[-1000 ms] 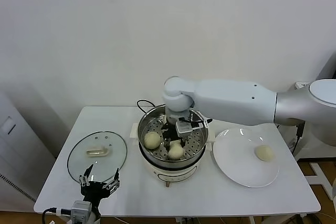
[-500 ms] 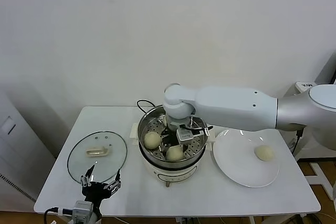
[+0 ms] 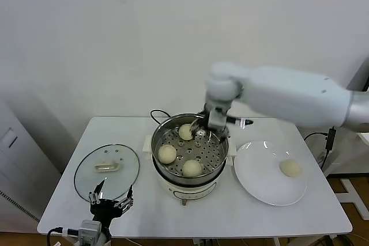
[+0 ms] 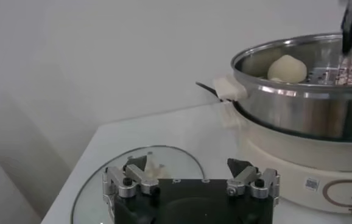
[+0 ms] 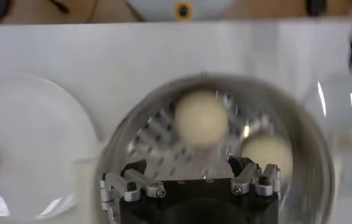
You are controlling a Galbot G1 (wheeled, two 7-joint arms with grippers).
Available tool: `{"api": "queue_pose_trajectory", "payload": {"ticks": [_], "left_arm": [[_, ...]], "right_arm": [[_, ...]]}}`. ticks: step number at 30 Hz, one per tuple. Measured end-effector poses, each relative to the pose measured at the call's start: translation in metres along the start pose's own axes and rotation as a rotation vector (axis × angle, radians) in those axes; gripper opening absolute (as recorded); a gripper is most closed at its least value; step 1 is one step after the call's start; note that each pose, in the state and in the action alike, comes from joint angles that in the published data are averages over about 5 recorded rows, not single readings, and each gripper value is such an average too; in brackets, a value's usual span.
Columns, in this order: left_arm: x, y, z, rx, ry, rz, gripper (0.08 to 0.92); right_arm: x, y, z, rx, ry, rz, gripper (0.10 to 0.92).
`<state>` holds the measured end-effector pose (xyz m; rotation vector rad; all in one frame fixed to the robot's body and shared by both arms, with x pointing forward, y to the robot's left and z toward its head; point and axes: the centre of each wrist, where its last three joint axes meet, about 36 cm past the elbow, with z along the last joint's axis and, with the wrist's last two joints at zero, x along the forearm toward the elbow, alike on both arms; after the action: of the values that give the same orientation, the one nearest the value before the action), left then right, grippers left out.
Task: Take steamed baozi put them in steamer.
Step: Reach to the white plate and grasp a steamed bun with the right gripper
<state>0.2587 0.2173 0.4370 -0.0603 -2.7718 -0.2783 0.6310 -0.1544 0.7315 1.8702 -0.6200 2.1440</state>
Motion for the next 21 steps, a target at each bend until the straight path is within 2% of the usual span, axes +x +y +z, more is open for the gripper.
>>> {"api": "queue_pose_trajectory", "payload": {"ticks": [6,10,15,21], "left_arm": [[0.0,0.004,0.001,0.02,0.0,0.007,0.823],[0.001,0.005,0.003,0.036,0.006,0.011,0.823],[0.002,0.007,0.005,0.057,0.014,0.016,0.823],[0.006,0.009,0.009,0.075,0.037,0.021,0.823]], "right_arm": [[0.035,0.065,0.065,-0.413,0.036,0.044,0.823],[0.039,0.115,0.094,-0.616,0.048,0.068,0.823],[0.017,0.164,0.114,-0.772,0.061,0.074,0.823],[-0.028,0.202,0.135,-0.854,0.076,0.065,0.823]]}}
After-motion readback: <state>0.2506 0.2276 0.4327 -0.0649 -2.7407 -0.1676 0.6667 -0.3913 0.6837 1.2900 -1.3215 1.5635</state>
